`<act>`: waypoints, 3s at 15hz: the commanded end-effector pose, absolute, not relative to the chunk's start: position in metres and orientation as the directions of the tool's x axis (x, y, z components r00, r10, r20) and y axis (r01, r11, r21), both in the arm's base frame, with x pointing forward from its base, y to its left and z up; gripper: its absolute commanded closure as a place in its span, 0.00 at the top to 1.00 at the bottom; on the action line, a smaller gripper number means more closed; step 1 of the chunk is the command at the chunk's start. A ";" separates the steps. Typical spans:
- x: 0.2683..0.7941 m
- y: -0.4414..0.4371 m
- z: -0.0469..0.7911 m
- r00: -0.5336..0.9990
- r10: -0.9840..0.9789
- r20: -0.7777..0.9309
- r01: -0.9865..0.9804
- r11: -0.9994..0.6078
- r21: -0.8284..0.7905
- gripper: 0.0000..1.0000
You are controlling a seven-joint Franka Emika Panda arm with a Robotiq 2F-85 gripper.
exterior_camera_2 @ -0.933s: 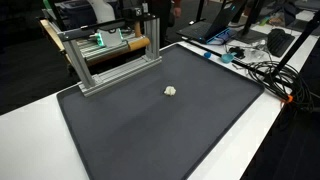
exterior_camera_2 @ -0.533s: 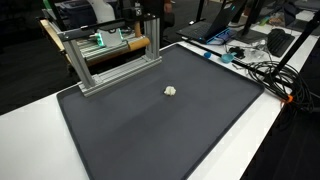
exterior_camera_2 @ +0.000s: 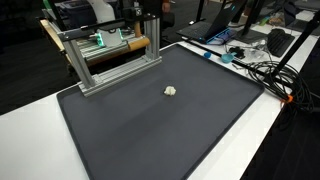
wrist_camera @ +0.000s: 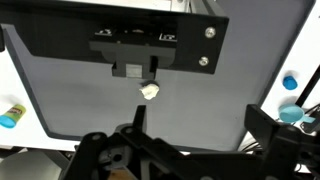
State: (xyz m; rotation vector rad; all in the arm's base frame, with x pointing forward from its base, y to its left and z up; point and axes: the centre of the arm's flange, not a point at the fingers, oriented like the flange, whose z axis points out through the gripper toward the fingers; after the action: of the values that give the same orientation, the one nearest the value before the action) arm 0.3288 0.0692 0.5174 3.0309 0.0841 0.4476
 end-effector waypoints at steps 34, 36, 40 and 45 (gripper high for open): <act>0.320 0.005 0.479 0.966 -0.016 0.257 -0.040 -0.995 0.087 1.00; 0.323 0.006 0.470 0.972 -0.009 0.236 -0.033 -0.995 0.097 1.00; 0.333 0.003 0.458 0.973 -0.001 0.232 -0.021 -0.996 0.084 1.00; 0.339 -0.003 0.448 0.974 -0.008 0.225 -0.023 -0.998 0.063 1.00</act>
State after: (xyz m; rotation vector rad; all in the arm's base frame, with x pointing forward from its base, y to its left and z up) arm 0.3340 0.0028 0.4561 3.0481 -0.0186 0.3394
